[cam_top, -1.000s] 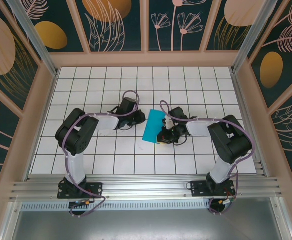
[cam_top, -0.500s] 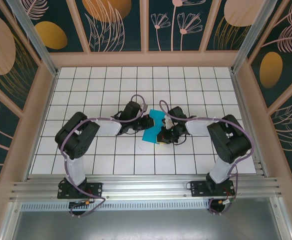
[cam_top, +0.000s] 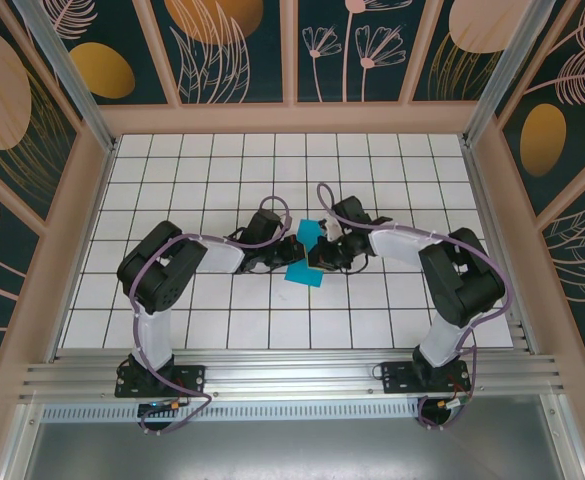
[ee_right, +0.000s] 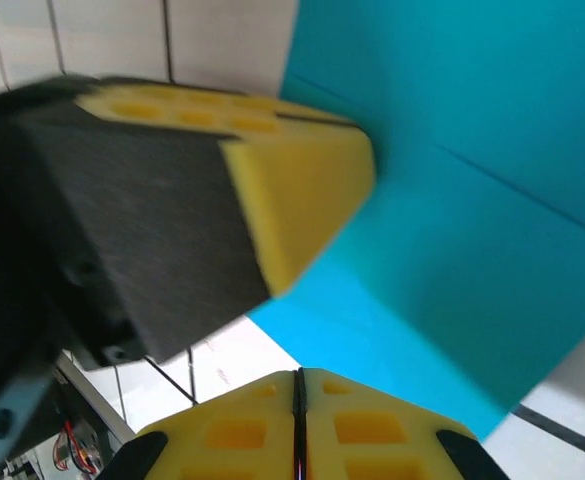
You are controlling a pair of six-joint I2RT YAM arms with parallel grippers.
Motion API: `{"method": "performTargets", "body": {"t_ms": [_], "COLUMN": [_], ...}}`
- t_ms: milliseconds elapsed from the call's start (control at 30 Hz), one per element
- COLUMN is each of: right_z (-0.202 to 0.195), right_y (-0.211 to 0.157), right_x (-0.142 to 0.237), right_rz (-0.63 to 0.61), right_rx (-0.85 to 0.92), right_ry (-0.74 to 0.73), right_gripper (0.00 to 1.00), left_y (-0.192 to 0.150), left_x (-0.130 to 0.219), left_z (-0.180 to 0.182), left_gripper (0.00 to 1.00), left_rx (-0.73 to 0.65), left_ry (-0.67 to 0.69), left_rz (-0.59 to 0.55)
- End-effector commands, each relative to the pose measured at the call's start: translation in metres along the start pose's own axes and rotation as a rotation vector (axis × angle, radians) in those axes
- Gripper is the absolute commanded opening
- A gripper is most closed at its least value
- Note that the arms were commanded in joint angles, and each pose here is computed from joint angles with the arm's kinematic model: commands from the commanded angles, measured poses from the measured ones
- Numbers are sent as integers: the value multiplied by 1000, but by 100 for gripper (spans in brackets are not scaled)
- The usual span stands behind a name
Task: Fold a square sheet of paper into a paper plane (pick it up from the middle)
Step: Fold the triangle a second time at the center of the table.
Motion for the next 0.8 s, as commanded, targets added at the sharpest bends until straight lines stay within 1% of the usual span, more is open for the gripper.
{"method": "performTargets", "body": {"t_ms": [0, 233, 433, 533, 600, 667, 767], "right_z": [2, -17, -45, -44, -38, -29, -33], "right_y": [6, -4, -23, -25, -27, -33, -45], "right_x": [-6, -28, -34, -27, -24, -21, -18], "right_rz": [19, 71, 124, 121, 124, 138, 154], "right_rx": [7, -39, -77, -74, -65, -50, -55], "right_ry": [4, -10, -121, -133, -113, -55, -63], "right_gripper": [10, 10, 10, 10, 10, 11, 11], "left_y": [-7, -7, -8, -8, -7, -7, -9], "left_x": [-9, -7, -6, -6, -6, -7, -9], "left_z": [28, 28, 29, 31, 34, 40, 50], "left_gripper": [4, 4, 4, 4, 3, 2, 0], "left_rx": [40, 39, 42, 46, 52, 66, 85], "left_ry": [82, 86, 94, 103, 118, 149, 185], "left_rz": [19, 17, 18, 15, 11, 7, 9]}}
Point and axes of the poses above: each hand's point on the last joint's axis, 136 mm out from that joint toward the fingers, its own x axis back along the fingers, its own z axis along the line the jaws close on, y = z × x, the point moved 1 cm from there along x, back along the fingers, and after that the axes turned 7 degrees about x, right-handed, at the moved point
